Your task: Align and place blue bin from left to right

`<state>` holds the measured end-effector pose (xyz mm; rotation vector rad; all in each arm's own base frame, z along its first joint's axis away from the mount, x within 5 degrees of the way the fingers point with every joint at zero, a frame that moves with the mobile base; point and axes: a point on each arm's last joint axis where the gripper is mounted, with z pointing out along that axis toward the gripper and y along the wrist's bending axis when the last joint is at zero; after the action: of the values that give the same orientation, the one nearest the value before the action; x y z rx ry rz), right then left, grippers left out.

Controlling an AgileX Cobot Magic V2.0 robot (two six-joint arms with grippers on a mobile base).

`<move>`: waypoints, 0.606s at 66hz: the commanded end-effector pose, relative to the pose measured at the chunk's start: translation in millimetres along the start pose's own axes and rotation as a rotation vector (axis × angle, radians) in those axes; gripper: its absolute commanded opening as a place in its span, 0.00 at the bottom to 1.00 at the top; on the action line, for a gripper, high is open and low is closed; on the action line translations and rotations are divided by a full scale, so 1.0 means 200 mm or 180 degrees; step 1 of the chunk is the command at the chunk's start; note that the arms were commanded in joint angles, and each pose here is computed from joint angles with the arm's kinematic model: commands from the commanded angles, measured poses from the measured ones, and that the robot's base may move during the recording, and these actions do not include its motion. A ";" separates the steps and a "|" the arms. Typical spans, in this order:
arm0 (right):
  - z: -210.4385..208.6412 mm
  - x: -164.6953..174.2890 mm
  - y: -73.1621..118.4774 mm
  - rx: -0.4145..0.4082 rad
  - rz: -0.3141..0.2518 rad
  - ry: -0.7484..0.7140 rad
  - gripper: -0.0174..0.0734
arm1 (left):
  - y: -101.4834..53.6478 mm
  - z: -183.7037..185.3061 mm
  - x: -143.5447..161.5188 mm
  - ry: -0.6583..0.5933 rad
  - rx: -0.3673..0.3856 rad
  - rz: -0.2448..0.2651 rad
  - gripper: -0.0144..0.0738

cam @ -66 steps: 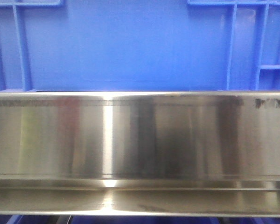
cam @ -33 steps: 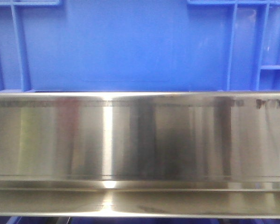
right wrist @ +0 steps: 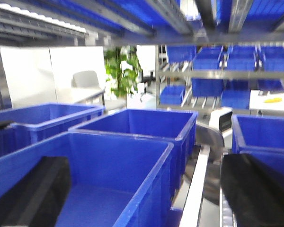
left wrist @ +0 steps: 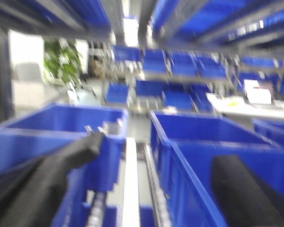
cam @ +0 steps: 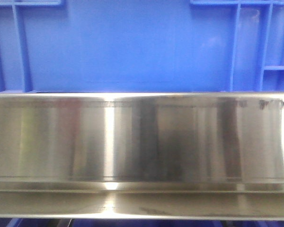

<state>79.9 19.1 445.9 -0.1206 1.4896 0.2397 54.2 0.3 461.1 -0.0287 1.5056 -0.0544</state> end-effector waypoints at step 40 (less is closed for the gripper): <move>0.66 -0.14 0.04 -0.0151 -0.0082 0.1916 0.82 | -0.38 0.75 -0.09 0.1737 0.0942 0.0261 0.85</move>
<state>189.4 54.9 482.1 -0.2757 1.9830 0.2732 189.6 -71.2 489.0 0.3232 1.9676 -0.2190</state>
